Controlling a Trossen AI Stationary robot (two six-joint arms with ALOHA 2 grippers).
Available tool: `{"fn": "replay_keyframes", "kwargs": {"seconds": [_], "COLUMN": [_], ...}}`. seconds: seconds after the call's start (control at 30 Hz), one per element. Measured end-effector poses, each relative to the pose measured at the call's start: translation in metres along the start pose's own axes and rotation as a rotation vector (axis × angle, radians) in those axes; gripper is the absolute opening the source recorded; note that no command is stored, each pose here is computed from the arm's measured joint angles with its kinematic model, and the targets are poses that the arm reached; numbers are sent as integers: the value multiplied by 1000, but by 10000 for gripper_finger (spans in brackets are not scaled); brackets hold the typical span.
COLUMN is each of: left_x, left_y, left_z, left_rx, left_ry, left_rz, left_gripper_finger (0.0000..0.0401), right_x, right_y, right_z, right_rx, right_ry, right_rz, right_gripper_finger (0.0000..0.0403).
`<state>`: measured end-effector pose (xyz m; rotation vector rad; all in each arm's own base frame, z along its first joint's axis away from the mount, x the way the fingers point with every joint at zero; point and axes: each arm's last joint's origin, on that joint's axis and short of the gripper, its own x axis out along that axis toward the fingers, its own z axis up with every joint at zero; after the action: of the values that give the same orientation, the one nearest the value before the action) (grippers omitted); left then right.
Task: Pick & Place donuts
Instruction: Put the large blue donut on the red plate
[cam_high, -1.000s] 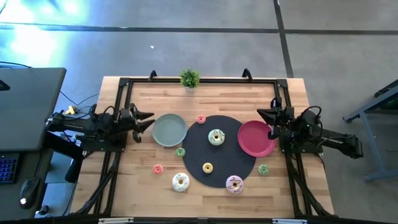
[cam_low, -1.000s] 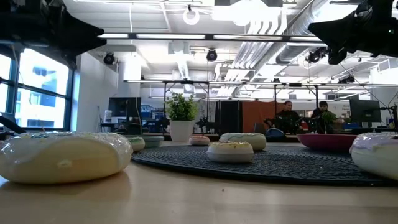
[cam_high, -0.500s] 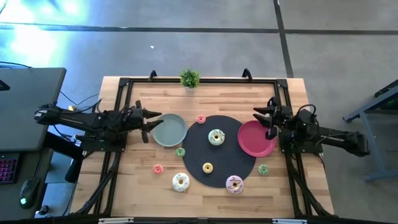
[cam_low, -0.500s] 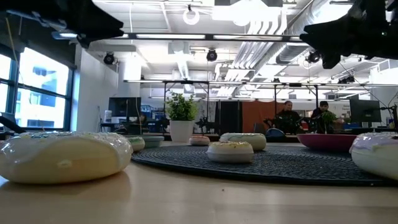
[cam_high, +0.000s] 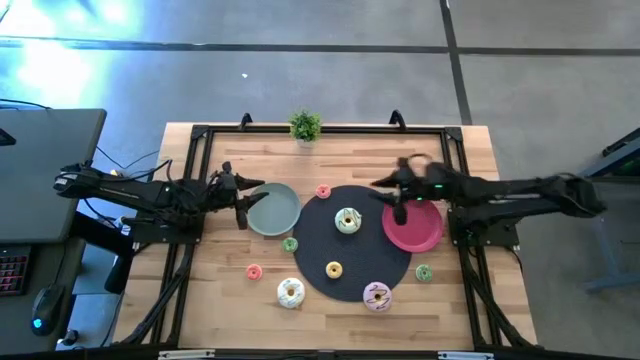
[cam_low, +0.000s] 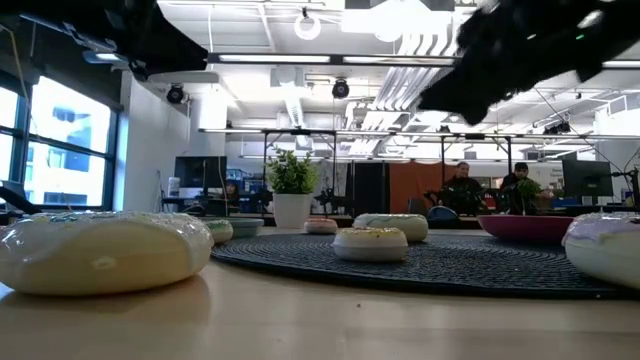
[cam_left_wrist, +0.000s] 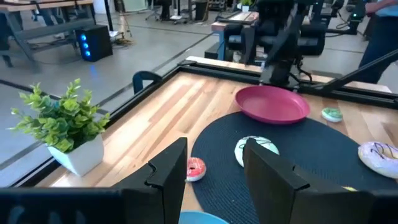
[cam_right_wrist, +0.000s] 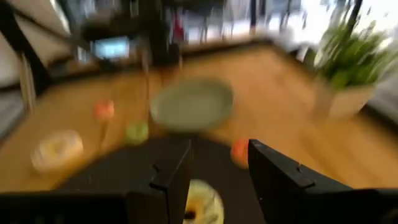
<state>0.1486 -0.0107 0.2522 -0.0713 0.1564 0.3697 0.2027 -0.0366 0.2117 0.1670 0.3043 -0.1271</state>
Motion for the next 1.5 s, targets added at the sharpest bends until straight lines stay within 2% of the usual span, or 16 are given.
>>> {"fn": "replay_keyframes", "kwargs": {"seconds": [0.23, 0.53, 0.63, 0.77, 1.07, 1.17, 1.37, 1.43, 1.5], "left_x": [0, 0, 0, 0, 0, 0, 0, 0, 0], "left_y": [0, -1, 0, 0, 0, 0, 0, 0, 0], "left_z": [0, -1, -2, -3, -5, -5, -5, -5, -5], "left_rx": [0, 3, 11, 16, 28, 28, 27, 26, 26], "left_ry": [1, 8, 23, 31, 52, 52, 50, 50, 50], "left_rz": [-1, -23, -21, -20, -17, -17, -17, -17, -17], "left_gripper_finger": [149, 149, 149, 149, 149, 149, 149, 149, 149], "right_x": [63, 109, 113, 113, 111, 111, 111, 112, 112], "right_y": [-5, -8, -9, -11, -11, -11, -12, -12, -11], "right_z": [-28, -47, -52, -56, -59, -59, -59, -58, -54], "right_rx": [23, 76, 22, -13, -5, -3, -10, -11, 13], "right_ry": [266, 425, 462, 491, 525, 531, 527, 508, 486], "right_rz": [-12, 66, 68, -1, -11, 21, -9, -9, -16], "right_gripper_finger": [149, 149, 149, 149, 142, 115, 20, 10, 17]}}
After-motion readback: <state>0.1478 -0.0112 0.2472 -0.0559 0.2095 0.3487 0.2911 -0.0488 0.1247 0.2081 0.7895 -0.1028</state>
